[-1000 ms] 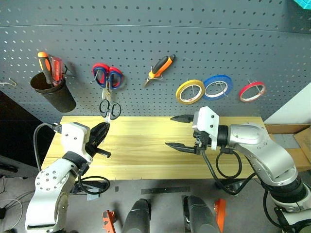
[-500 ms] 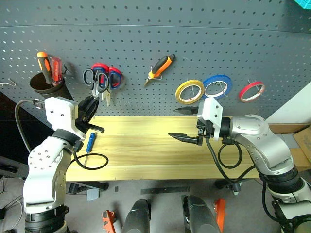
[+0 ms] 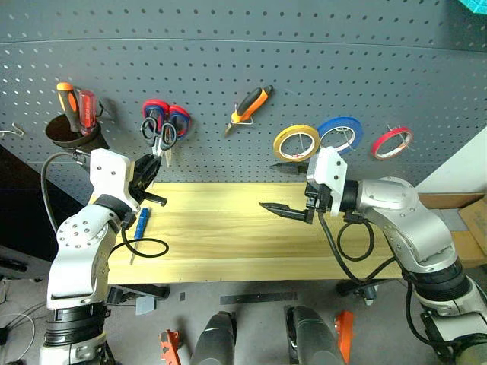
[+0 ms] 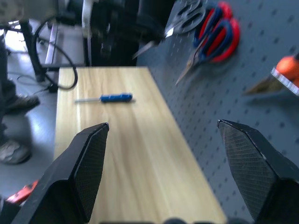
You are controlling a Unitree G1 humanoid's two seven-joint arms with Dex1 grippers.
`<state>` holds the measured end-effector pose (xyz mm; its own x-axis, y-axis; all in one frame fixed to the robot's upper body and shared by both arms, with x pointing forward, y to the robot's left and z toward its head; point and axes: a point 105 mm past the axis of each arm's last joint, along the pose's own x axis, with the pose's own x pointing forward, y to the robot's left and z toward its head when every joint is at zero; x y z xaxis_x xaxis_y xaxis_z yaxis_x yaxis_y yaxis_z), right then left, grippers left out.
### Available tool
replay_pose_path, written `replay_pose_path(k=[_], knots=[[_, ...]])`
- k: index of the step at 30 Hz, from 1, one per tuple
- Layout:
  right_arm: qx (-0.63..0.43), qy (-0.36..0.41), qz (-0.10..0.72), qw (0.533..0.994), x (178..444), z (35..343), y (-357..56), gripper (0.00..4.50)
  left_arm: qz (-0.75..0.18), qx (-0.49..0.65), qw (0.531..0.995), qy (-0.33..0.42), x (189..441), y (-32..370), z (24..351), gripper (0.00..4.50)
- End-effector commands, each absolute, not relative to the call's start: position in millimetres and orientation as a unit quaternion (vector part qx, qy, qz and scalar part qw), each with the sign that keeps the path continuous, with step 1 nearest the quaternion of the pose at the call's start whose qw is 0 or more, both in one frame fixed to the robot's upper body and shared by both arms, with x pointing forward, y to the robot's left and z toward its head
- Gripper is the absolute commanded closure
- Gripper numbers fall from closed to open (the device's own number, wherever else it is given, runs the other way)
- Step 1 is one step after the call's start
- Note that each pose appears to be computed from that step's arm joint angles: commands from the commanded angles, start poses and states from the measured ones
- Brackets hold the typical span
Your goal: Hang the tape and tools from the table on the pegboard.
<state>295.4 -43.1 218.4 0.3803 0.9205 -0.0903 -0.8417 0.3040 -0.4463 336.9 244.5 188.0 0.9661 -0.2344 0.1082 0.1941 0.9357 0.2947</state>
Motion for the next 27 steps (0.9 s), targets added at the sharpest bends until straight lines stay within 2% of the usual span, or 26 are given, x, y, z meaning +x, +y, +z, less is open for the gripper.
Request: replay_pose_path(k=[1, 7, 10, 11, 14, 20, 27], knots=[[-0.22, -0.135, 0.531, 0.807, 292, 240, -42, 0.69, -0.125, 0.142, 0.979, -0.075, 336, 240, 188, 3.4], [-0.216, -0.135, 0.531, 0.808, 289, 241, -39, 0.69, -0.094, 0.138, 0.984, -0.06, 335, 249, 176, 1.23], [-0.212, -0.123, 0.532, 0.81, 289, 237, -38, 0.69, -0.072, 0.124, 0.99, -0.014, 332, 259, 155, 0.17], [-0.21, -0.118, 0.531, 0.812, 289, 235, -38, 0.69, -0.07, 0.124, 0.99, 0.002, 331, 261, 148, 0.01], [-0.199, -0.062, 0.522, 0.827, 293, 214, -32, 0.69, -0.039, 0.115, 0.989, 0.087, 325, 281, 114, 0.01], [-0.148, 0.05, 0.479, 0.864, 298, 170, -8, 0.69, 0.069, 0.084, 0.98, 0.165, 323, 332, 90, 0.01], [-0.123, 0.097, 0.456, 0.876, 303, 156, 13, 0.69, 0.107, 0.041, 0.967, 0.226, 321, 357, 68, 0.01]])
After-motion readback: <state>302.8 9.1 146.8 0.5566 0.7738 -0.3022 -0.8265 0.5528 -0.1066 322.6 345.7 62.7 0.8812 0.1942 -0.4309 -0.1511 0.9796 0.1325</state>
